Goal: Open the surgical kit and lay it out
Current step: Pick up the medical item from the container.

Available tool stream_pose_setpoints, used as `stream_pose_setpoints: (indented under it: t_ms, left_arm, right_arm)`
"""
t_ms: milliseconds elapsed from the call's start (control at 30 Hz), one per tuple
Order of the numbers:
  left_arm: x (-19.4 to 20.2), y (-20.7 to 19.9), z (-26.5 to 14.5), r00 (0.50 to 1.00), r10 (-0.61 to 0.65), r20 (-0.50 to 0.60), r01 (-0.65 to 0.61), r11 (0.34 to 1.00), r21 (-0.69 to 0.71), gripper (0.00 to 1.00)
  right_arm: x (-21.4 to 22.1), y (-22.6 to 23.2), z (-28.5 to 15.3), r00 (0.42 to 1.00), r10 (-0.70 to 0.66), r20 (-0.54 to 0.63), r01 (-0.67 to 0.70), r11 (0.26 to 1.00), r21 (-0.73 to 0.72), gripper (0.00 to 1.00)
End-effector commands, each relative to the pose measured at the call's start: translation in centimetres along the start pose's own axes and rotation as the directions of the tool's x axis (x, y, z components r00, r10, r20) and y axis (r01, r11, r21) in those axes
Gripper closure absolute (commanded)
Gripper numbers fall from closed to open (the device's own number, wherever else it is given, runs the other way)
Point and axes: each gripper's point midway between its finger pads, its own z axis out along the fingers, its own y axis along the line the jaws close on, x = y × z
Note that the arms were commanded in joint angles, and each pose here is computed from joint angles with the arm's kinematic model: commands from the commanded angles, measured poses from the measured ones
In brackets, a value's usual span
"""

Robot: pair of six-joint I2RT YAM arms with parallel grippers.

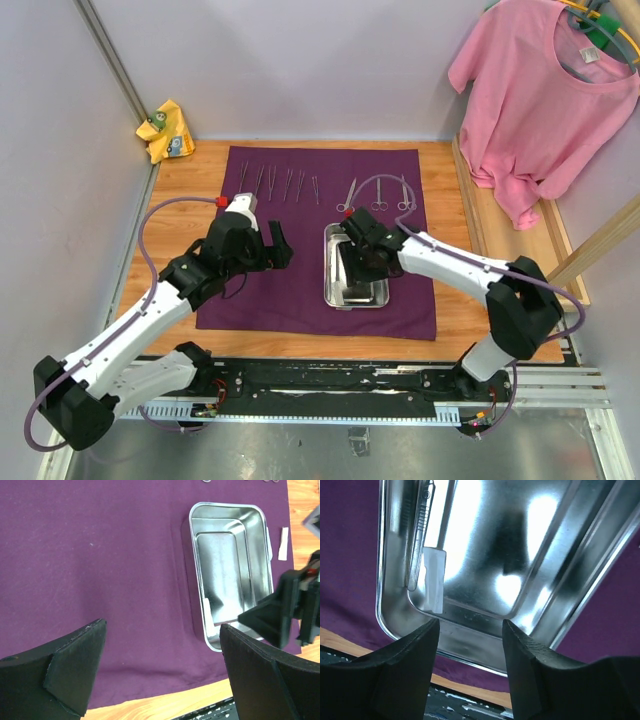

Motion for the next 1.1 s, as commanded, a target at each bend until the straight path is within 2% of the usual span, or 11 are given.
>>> stream_pose_setpoints:
  t_ms: [0, 100, 233, 500, 567, 700, 867, 1067]
  left_arm:
    - [-1.2, -0.3, -1.1, 0.999, -0.003, 0.042, 0.003, 1.0, 0.017, 0.01]
    - [-1.3, -0.4, -1.4, 0.999, -0.004, 0.045, 0.003, 1.0, 0.023, 0.01]
    - [-1.4, -0.3, -1.9, 0.999, -0.003, 0.053, 0.002, 1.0, 0.029, 0.01]
    - [-1.4, -0.3, -2.6, 0.998, 0.007, 0.061, -0.009, 0.999, 0.04, 0.01]
    - [-1.4, -0.3, -2.7, 0.998, 0.008, 0.063, -0.011, 0.999, 0.044, 0.01]
    - [-1.5, -0.5, -2.8, 0.998, 0.009, 0.065, -0.012, 0.999, 0.053, 0.01]
    - [-1.5, -0.5, -2.7, 0.998, 0.01, 0.065, -0.014, 0.998, 0.058, 0.01]
    - [-1.4, -0.5, -2.7, 0.998, 0.01, 0.065, -0.014, 0.998, 0.054, 0.01]
  right_arm:
    - [-0.6, 2.0, 1.1, 0.999, 0.034, 0.018, -0.034, 0.999, 0.02, 0.43]
    - [-0.3, 2.4, 2.1, 1.0, 0.03, -0.005, -0.03, 0.997, 0.076, 0.38]
    - [0.6, 2.8, 3.8, 0.998, 0.044, -0.035, -0.04, 0.991, 0.126, 0.35]
    - [2.3, 2.6, 6.3, 0.996, 0.048, -0.071, -0.031, 0.975, 0.222, 0.37]
    - [2.9, 2.3, 6.8, 0.995, 0.05, -0.082, -0.028, 0.967, 0.251, 0.43]
    - [4.2, 1.0, 7.4, 0.991, 0.054, -0.119, -0.014, 0.949, 0.314, 0.65]
    - [4.6, 0.4, 7.3, 0.992, 0.052, -0.117, -0.011, 0.946, 0.324, 0.84]
    - [2.8, 1.1, 5.8, 0.997, 0.027, -0.071, -0.006, 0.957, 0.291, 0.99]
